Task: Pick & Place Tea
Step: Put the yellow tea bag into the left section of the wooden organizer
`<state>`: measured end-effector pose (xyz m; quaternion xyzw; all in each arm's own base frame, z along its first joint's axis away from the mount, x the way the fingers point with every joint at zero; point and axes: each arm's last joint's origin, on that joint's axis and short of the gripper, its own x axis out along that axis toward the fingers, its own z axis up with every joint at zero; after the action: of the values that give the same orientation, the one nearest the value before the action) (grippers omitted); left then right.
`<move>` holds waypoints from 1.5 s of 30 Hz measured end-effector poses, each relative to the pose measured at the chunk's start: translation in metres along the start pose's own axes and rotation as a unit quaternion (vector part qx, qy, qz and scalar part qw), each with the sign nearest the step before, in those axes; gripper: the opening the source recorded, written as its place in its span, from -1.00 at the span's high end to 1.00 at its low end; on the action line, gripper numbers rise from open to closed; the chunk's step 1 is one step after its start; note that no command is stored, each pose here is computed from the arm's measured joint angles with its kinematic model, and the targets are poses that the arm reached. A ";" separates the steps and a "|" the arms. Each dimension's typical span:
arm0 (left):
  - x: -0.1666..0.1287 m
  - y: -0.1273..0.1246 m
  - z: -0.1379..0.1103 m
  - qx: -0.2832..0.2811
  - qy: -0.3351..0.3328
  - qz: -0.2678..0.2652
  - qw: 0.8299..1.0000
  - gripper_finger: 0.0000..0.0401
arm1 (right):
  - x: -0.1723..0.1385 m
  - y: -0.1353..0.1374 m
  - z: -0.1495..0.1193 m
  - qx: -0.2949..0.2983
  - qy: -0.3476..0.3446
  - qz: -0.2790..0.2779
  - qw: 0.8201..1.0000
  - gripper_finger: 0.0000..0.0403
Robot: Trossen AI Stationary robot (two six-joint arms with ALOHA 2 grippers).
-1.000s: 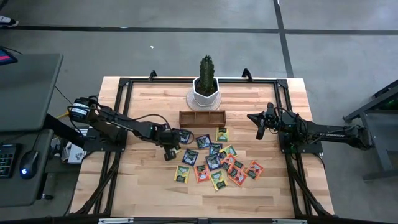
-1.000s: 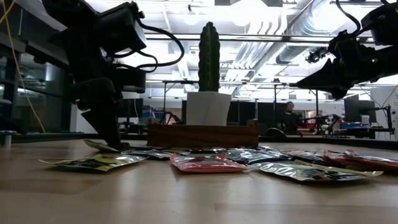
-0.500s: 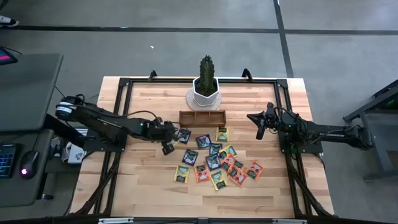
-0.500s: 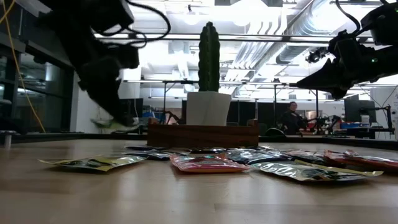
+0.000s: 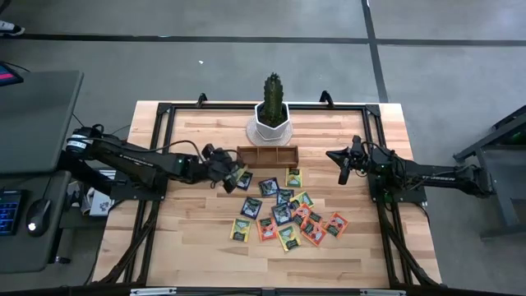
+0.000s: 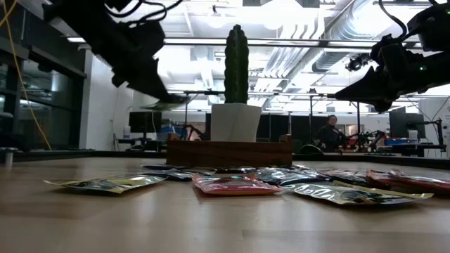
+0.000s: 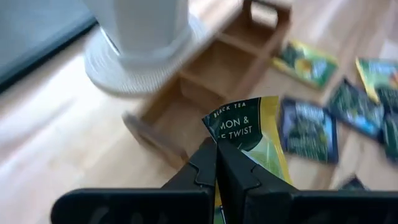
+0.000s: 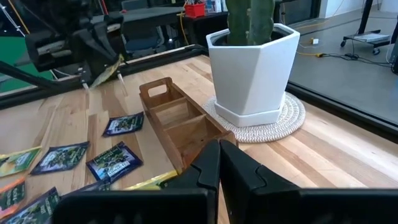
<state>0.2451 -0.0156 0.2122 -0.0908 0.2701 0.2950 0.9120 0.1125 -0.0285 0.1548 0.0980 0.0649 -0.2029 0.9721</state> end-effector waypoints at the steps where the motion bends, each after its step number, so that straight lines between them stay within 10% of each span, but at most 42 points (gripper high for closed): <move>1: 0.000 0.000 0.002 -0.003 -0.014 0.007 1.000 1.00 | 0.000 0.000 0.000 0.000 0.000 0.000 1.000 0.97; 16: 0.015 -0.004 0.006 0.005 -0.114 0.160 0.980 1.00 | 0.000 0.000 0.000 0.000 0.000 0.000 1.000 0.97; 45: 0.088 0.006 0.000 -0.147 -0.166 0.196 0.955 1.00 | 0.000 0.000 0.000 0.000 0.000 0.000 1.000 0.97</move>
<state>0.3017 0.0322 0.1636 -0.1188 0.0811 0.5153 0.8449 0.1125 -0.0286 0.1547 0.0980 0.0652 -0.2032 0.9720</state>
